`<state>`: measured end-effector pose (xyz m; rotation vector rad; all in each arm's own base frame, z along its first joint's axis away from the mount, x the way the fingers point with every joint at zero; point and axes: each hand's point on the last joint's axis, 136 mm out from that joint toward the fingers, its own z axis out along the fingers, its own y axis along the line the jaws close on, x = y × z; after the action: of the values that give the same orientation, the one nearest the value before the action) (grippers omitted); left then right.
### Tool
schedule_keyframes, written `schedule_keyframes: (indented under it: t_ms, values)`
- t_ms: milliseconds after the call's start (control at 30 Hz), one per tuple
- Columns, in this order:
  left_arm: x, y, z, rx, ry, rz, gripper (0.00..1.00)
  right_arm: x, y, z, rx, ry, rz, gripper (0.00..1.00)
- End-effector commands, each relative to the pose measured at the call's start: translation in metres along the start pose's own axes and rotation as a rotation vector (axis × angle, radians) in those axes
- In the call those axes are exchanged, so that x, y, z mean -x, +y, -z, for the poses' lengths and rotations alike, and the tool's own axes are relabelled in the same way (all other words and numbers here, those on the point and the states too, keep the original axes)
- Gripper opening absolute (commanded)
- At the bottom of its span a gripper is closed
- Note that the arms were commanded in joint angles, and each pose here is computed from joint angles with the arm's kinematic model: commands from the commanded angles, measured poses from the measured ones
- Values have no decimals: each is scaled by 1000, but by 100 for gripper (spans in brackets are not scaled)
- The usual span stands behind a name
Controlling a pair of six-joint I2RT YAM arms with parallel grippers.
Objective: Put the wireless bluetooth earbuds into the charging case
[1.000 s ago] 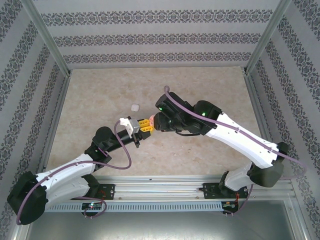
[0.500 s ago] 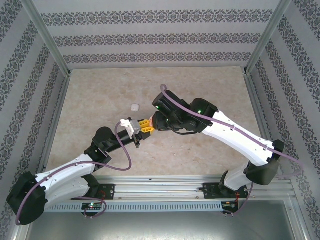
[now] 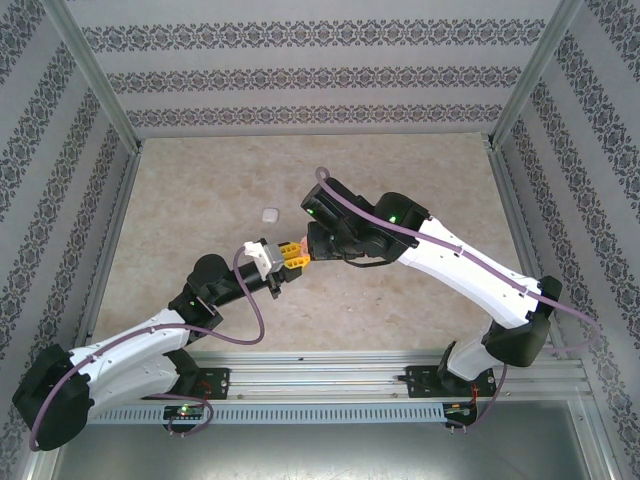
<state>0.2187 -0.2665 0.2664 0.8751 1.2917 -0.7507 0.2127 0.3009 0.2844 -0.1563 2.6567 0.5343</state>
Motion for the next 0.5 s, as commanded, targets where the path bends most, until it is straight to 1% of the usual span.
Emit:
schedule_keyframes:
  t_ms: [0,167,467]
  values:
    - [3,-9,3,-28,-11,-26,0,7,12,5,50,-11,23,13]
    - [4,-13,3,-46,-16,-1,0,6,14,13,73,-14,122,12]
    - [5,-28,2,-148,-8,81,0,-2,18,37,134,0,343,10]
